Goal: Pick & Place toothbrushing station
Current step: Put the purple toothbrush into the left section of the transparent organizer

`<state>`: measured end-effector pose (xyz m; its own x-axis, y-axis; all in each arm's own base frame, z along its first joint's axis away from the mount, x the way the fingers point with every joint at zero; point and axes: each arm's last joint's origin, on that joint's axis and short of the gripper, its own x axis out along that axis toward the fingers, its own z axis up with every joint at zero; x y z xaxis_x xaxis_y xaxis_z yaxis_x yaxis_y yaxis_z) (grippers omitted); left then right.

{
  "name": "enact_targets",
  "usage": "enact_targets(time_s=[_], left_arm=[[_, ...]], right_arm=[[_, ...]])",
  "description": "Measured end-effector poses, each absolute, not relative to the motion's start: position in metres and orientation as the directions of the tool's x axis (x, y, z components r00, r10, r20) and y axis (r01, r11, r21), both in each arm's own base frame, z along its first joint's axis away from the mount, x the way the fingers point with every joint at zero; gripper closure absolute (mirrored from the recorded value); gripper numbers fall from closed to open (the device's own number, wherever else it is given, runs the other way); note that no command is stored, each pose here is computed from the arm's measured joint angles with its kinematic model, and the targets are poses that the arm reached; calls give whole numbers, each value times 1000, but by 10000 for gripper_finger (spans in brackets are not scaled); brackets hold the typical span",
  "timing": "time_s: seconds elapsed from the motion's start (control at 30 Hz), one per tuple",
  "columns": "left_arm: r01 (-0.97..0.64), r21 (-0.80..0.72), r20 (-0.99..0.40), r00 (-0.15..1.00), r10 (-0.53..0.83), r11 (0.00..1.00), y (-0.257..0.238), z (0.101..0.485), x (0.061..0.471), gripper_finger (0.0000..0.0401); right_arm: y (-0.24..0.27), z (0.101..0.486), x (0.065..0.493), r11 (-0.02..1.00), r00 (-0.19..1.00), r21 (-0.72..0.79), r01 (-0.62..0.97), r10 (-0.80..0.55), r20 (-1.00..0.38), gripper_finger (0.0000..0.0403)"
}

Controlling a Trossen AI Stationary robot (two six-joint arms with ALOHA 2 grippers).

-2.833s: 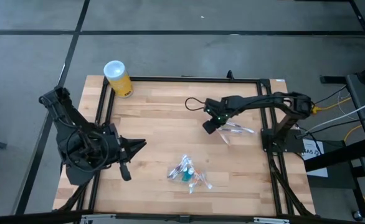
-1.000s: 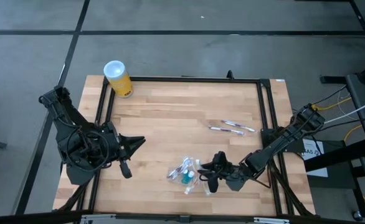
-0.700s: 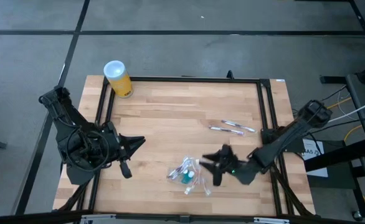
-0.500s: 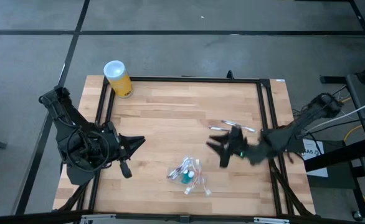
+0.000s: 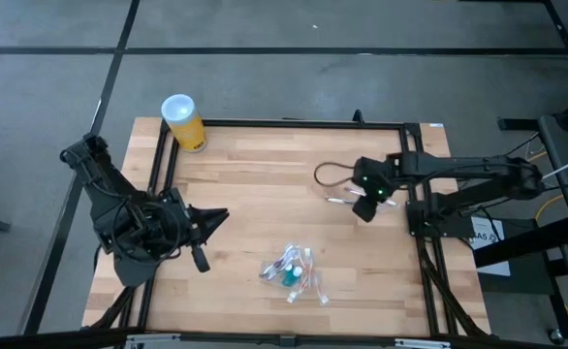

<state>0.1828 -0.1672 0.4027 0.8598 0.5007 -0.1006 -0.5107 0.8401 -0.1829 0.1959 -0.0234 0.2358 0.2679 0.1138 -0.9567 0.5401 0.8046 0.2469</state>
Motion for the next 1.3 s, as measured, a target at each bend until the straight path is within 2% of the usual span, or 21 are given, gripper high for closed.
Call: enact_targets(time_s=[0.1, 0.2, 0.4, 0.57, 0.67, 0.83, 1.0, 1.13, 1.3], left_arm=[[-523, -174, -103, 852, 513, 834, -164, 402, 185, 368], [-532, -167, -113, 847, 519, 830, -160, 401, 189, 368], [-537, -169, -132, 843, 521, 827, -154, 401, 195, 368], [-535, -170, -140, 844, 518, 827, -152, 401, 197, 368], [-536, -170, -139, 844, 518, 827, -152, 400, 197, 368], [-539, -168, -137, 842, 522, 825, -152, 401, 197, 368], [-540, -170, -136, 841, 524, 824, -152, 401, 197, 368], [-540, -178, -136, 841, 523, 822, -152, 401, 197, 368], [-540, -189, -136, 841, 523, 820, -152, 401, 197, 368]], right_arm=[[-27, 232, 191, 871, 189, 167, 463, 86, -978, 264], [-30, 228, 193, 902, 163, 95, 421, 28, -986, 270], [-42, 204, 196, 902, 104, 55, 427, 12, -995, 274], [-47, 170, 187, 885, 13, 72, 461, 74, -997, 274], [-46, 161, 185, 876, 7, 107, 470, 117, -993, 274], [-49, 163, 191, 871, 56, 120, 476, 106, -993, 278], [-49, 160, 196, 857, 101, 144, 495, 108, -989, 310], [-50, 155, 197, 858, 75, 132, 496, 110, -991, 326], [-51, 144, 201, 863, 33, 117, 491, 116, -993, 317]])
